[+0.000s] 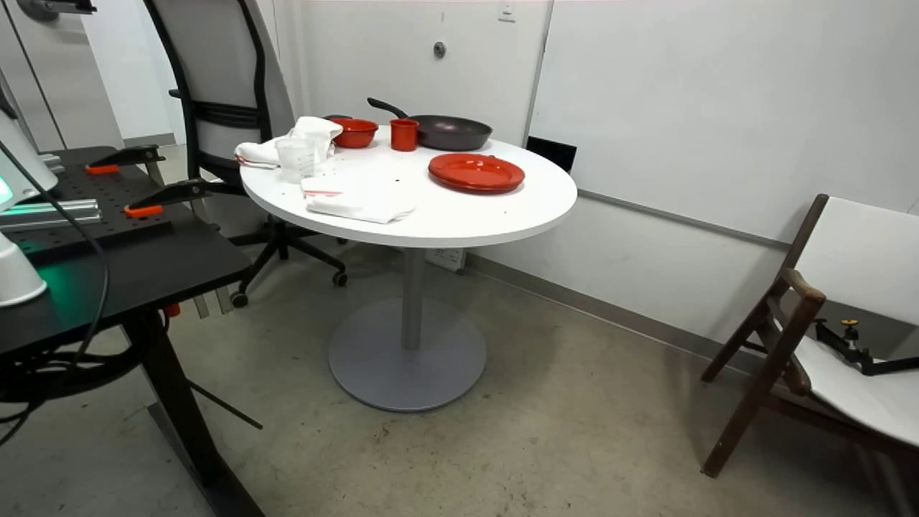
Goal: Use the towel to wipe the table.
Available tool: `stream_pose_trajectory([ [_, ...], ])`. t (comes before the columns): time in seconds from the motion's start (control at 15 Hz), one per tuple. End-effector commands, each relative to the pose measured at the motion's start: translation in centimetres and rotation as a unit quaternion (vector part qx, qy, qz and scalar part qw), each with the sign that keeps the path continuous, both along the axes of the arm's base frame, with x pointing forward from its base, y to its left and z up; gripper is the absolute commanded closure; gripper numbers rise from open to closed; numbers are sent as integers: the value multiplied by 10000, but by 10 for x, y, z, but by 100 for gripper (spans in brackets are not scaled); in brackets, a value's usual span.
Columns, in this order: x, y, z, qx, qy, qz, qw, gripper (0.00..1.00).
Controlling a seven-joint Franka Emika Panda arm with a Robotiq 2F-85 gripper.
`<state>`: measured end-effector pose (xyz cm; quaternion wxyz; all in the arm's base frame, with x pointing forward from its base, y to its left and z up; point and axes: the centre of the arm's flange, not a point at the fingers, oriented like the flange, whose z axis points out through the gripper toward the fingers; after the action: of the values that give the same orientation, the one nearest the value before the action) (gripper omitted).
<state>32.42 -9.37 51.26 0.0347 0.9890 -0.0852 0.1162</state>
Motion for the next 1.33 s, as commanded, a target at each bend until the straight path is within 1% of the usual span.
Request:
stream_pose_trajectory([
  [0.0, 22, 7, -27, -112, 341, -29, 9994, 0],
  [0.33, 61, 4, -79, -152, 899, -145, 9957, 0],
  [0.6, 93, -9, -128, -196, 1276, -54, 9916, 0],
  [0.87, 124, -27, -193, -26, 1619, -75, 9868, 0],
  [1.07, 139, -40, -238, 60, 1916, -97, 9814, 0],
  [1.27, 148, -52, -269, 98, 2173, -171, 9759, 0],
])
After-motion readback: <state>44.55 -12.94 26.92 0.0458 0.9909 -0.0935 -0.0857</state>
